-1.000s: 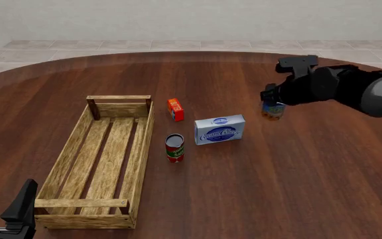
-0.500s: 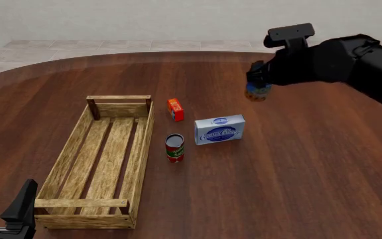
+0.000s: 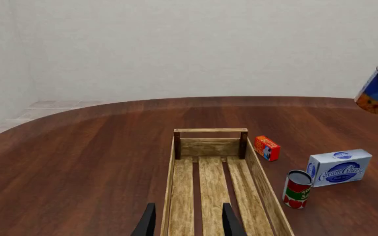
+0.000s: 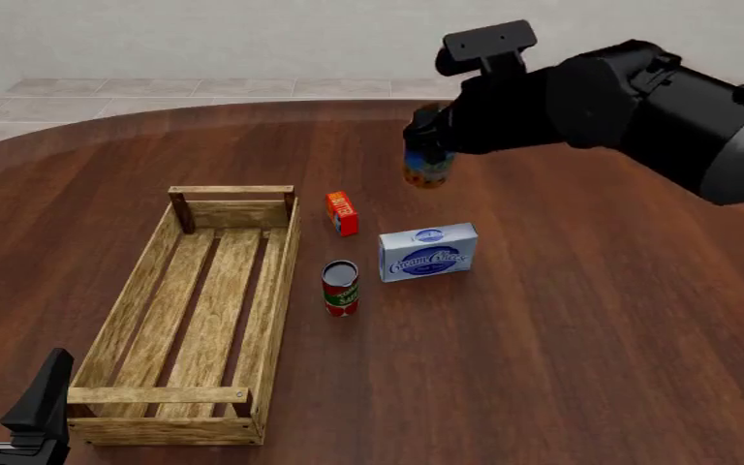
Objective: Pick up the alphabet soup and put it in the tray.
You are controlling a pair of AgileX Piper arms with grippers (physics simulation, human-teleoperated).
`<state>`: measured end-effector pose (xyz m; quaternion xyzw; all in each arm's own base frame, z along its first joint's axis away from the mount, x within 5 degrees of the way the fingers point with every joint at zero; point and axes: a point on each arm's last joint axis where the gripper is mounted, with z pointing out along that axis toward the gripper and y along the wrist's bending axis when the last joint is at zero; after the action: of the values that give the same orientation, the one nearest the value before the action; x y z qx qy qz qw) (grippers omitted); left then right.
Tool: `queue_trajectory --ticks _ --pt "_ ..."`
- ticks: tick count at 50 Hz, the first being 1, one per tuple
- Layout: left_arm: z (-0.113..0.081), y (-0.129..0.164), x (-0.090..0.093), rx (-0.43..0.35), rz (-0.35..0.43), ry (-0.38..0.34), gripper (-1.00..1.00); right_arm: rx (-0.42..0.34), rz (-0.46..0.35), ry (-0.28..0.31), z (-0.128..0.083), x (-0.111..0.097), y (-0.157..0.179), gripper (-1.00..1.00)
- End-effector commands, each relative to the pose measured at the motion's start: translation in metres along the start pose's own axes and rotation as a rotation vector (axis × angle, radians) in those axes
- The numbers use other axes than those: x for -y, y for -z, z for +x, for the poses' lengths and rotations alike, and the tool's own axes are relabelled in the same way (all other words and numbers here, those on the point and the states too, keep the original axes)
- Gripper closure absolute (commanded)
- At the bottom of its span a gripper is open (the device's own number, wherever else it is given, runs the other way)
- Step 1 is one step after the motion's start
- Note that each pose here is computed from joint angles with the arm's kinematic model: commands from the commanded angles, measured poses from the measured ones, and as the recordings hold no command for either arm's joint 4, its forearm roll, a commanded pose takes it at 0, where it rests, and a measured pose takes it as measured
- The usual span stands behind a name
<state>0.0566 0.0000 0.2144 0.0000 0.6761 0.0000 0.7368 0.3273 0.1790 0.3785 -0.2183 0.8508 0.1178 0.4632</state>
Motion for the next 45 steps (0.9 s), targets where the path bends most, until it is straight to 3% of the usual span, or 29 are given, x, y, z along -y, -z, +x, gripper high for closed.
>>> queue_trajectory --ticks 1,23,45 --pt "0.000 0.000 0.000 0.000 0.000 0.000 -1.00 0.036 -0.087 0.019 -0.014 -0.039 0.000 1.00" --pt "0.000 0.000 0.000 0.000 0.000 0.000 -1.00 0.054 -0.208 0.067 -0.026 -0.099 -0.018 1.00" --pt "0.000 0.000 0.000 0.000 0.000 0.000 -1.00 0.031 -0.269 0.100 -0.020 -0.139 -0.050 1.00"
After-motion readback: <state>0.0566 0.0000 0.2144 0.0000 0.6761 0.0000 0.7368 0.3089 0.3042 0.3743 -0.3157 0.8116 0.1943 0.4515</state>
